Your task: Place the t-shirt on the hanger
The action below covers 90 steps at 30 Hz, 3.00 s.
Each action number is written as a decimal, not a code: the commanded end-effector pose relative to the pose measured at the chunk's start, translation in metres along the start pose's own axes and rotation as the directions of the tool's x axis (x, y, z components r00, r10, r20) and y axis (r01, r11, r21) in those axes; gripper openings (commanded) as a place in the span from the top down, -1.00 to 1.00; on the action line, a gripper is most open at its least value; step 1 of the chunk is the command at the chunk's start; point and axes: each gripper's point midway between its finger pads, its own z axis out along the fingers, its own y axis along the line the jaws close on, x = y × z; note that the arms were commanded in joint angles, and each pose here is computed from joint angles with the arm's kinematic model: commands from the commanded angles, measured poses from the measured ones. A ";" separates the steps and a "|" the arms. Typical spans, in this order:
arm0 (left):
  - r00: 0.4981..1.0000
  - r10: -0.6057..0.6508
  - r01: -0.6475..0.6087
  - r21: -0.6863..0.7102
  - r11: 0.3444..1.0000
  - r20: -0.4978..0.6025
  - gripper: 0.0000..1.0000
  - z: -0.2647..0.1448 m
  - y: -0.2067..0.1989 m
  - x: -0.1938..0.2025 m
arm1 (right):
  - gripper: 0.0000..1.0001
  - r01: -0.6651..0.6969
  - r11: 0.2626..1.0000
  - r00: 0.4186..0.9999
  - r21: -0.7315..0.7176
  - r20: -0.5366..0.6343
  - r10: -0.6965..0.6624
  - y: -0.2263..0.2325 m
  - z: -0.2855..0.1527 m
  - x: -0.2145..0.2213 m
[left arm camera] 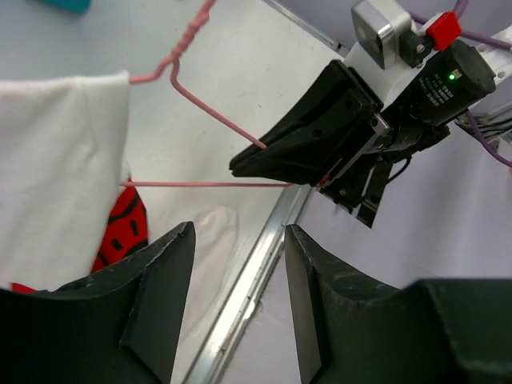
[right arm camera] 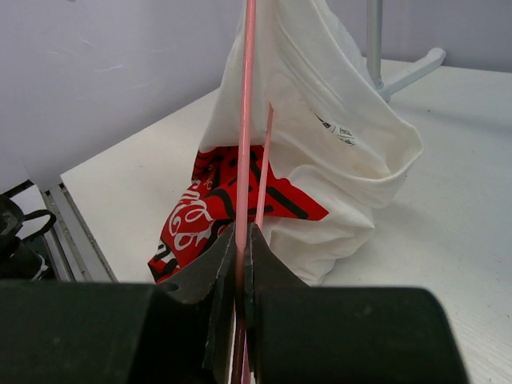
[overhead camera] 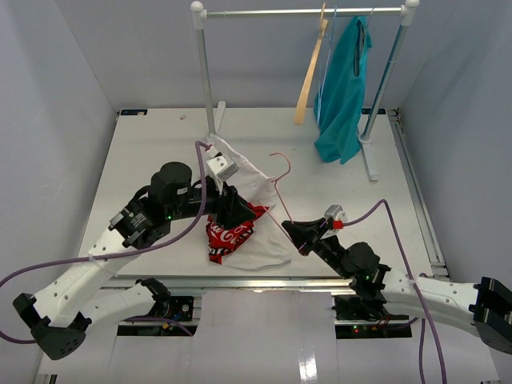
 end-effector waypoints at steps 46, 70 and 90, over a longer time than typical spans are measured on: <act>0.759 0.577 -0.468 0.362 0.806 -0.303 0.82 0.004 0.004 0.039 | 0.85 0.093 0.918 0.992 -0.387 0.113 -0.053 0.069 -0.026 -0.048; 0.916 0.377 -0.381 -0.002 0.924 -0.139 1.00 -0.018 0.012 0.003 | -0.37 0.051 0.988 0.992 0.144 0.104 -0.066 -0.009 -0.005 -0.123; 0.988 0.065 -0.117 -0.414 0.903 -0.138 1.00 -0.006 0.079 0.027 | -0.06 -0.155 0.930 0.985 0.332 -0.021 0.171 -0.031 0.027 -0.038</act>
